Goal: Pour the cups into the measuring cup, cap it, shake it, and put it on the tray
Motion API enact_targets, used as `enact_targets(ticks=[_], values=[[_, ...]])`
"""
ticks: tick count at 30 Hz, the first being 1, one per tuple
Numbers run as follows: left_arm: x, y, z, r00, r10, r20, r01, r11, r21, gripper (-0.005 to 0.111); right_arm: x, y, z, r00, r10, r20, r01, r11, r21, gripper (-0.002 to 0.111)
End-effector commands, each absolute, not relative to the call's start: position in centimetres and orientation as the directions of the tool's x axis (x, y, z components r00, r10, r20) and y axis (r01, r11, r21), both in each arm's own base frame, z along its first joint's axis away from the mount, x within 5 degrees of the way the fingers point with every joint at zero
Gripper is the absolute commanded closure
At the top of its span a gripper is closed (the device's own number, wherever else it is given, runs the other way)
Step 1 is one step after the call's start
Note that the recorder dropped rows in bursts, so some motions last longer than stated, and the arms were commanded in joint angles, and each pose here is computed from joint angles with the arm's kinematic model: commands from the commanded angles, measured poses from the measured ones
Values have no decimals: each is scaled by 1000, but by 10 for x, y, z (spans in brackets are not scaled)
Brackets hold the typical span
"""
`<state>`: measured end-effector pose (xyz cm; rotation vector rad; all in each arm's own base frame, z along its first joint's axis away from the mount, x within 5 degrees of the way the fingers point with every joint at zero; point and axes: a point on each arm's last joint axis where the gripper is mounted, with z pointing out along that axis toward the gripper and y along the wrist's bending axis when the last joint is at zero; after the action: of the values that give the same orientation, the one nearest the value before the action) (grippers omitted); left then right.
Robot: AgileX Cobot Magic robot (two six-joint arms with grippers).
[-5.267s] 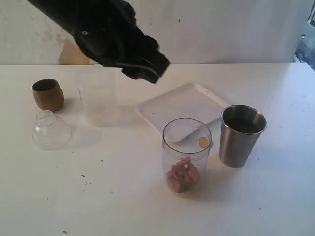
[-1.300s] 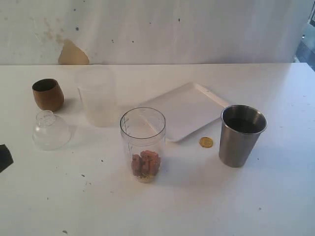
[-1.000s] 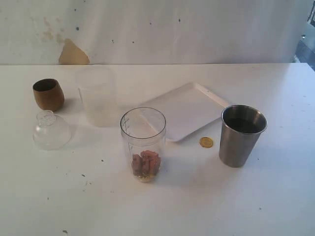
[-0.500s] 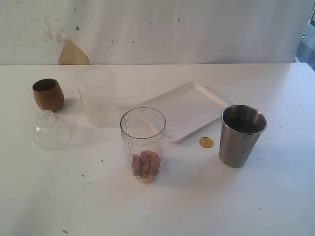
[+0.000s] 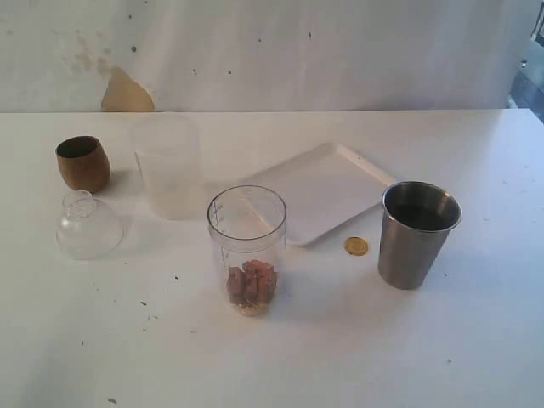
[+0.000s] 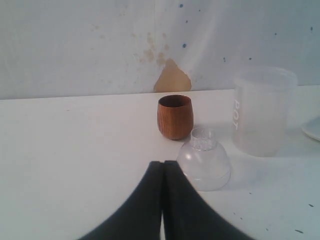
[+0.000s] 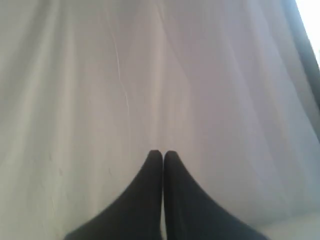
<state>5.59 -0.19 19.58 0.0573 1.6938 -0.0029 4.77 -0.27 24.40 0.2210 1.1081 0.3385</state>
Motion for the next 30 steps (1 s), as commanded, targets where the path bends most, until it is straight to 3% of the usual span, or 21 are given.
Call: enact_targets(ticks=[1, 2, 7, 11, 13, 14, 16, 20, 24, 26, 30], values=[[56, -2, 195, -116, 27, -993, 36, 999, 23, 107, 25, -12, 273, 693, 481, -537, -302, 870, 390, 108], [56, -2, 195, -116, 27, -993, 36, 999, 23, 107, 22, -12, 276, 716, 480, -507, -313, 870, 380, 108], [56, -2, 195, -116, 27, -993, 36, 999, 23, 107, 37, 2, 279, 476, 357, -803, -221, 933, 284, 108], [56, -2, 195, -116, 27, -993, 36, 999, 23, 107, 52, 5, 293, 364, 254, -896, -166, 964, 206, 108], [56, -2, 195, -116, 27, -993, 36, 999, 23, 107, 66, 5, 302, 245, 229, -942, -130, 971, 202, 108], [56, -2, 195, -116, 27, -993, 36, 999, 23, 107, 86, 5, 312, 83, 218, -972, -79, 974, 212, 108], [56, -2, 195, -116, 27, -993, 36, 999, 23, 107, 107, 5, 320, -72, 209, -975, -32, 977, 212, 108], [56, -2, 195, -116, 27, -993, 36, 999, 23, 107, 146, 8, 333, -233, 284, -930, 17, 957, 289, 108], [56, -2, 195, -116, 27, -993, 36, 999, 23, 107, 166, 10, 352, -220, 318, -922, 9, 946, 324, 108], [56, -2, 195, -116, 27, -993, 36, 999, 23, 107, 174, 12, 359, -231, 298, -926, 0, 952, 306, 108], [56, -2, 195, -116, 27, -993, 36, 999, 23, 107, 198, 24, 377, -390, 125, -912, -68, 984, 163, 108]])
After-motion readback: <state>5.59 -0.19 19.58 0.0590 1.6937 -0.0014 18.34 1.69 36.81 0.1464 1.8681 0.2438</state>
